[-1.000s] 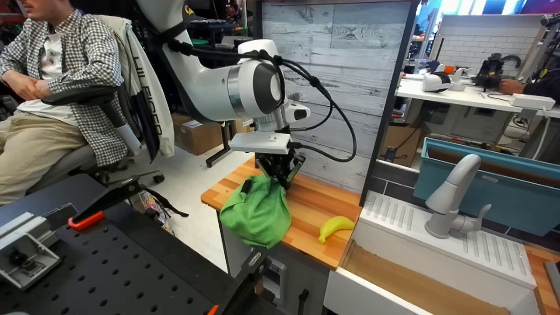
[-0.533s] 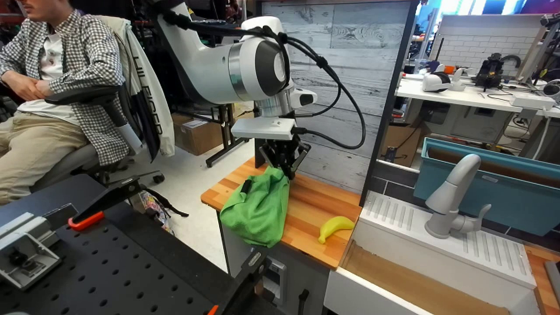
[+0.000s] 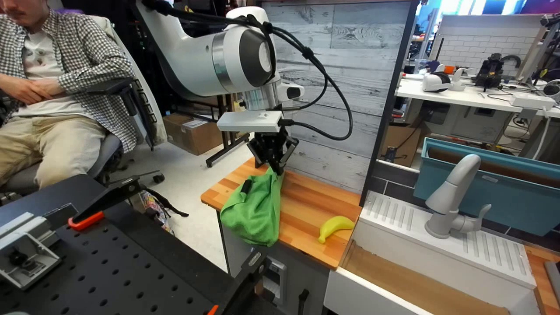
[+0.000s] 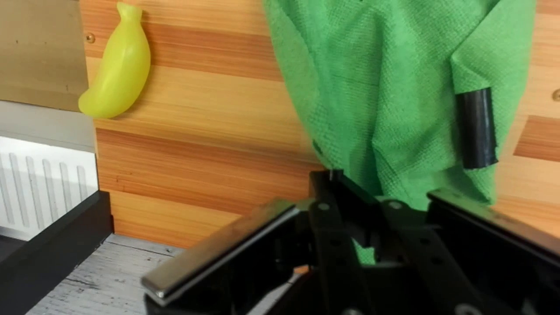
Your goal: Fold the green cloth
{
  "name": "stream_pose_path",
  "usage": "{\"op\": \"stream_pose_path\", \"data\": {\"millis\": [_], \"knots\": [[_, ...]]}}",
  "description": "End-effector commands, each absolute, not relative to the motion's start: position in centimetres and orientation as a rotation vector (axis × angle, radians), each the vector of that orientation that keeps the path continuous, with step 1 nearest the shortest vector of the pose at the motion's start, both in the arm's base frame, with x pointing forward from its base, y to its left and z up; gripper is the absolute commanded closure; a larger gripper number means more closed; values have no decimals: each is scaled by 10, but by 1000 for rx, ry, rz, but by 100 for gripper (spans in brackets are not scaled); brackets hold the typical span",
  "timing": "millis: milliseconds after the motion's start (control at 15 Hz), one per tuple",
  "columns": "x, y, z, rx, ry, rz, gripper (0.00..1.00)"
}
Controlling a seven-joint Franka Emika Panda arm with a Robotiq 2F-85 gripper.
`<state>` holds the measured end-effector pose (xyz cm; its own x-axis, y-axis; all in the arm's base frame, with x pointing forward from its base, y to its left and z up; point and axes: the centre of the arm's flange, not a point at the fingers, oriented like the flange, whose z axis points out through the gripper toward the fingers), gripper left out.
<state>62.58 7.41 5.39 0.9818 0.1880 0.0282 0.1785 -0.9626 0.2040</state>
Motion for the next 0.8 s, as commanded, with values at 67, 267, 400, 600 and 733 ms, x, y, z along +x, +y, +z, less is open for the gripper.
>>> {"op": "stream_pose_path", "data": {"millis": [67,267,400,600,733], "knots": [[613,100,57,2909,415,36,98],[619,113,52,2908,502,9,98],[627,119,47,2906,563,-28,98],[642,128,38,2893,657,-113,98],[653,135,30,2877,715,-170,98]]}}
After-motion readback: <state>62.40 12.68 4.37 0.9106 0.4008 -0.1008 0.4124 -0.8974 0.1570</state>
